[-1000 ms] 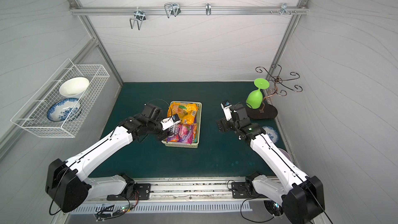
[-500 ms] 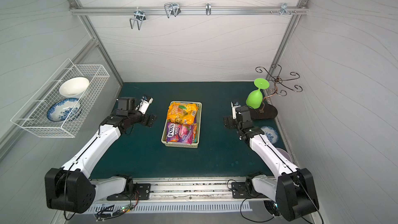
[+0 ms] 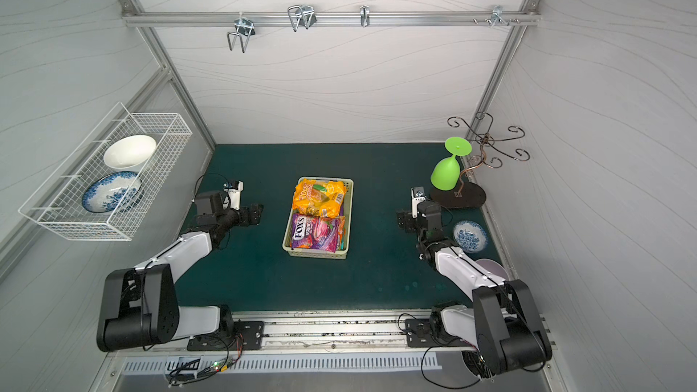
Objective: Put the candies in the basket
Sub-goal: Reset both arms
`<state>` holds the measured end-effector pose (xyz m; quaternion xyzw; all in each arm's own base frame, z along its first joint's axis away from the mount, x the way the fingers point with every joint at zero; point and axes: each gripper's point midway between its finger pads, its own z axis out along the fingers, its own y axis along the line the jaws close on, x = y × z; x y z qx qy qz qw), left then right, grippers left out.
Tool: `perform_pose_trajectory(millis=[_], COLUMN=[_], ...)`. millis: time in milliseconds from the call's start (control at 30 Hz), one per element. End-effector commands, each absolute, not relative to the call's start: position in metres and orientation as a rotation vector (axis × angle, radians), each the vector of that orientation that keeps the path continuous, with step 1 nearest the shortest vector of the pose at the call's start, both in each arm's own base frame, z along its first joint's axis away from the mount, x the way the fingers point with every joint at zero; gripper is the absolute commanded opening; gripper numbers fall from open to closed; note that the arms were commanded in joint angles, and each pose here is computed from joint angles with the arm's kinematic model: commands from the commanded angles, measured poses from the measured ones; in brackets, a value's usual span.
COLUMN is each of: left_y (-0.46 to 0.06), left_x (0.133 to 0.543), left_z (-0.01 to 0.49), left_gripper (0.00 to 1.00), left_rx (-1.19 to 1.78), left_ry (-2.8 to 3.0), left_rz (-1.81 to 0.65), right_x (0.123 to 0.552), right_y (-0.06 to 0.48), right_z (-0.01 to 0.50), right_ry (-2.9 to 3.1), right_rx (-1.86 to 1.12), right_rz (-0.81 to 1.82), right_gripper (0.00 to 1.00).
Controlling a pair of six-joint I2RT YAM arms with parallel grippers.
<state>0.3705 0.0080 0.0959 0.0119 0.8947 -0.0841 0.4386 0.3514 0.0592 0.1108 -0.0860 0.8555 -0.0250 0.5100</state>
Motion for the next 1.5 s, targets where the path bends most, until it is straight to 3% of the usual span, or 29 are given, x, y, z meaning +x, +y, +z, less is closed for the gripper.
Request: perform_pose_trajectory(millis=[0,633,1467], left_y=[0.022,0.017,0.027], left_x=[0.403,0.384,0.4], left_z=[0.146,0.119,0.091], left_gripper=[0.98,0.98,0.98], left_rx=[-0.037,-0.085,-0.168], left_ry=[1.969,1.866,1.938], left_rz=[-0.171,-0.22,-0.003], right_x=[0.363,0.398,0.401], right_y=[0.052,0.042,0.038], right_z=[0.121,0.084,0.082], right_ry=[1.968,1.968,1.986], right_rx=[-0.14,-0.098,-0.082], right_rz=[-0.045,0.011,0.045], right_gripper=[0.99,0.99,0.99])
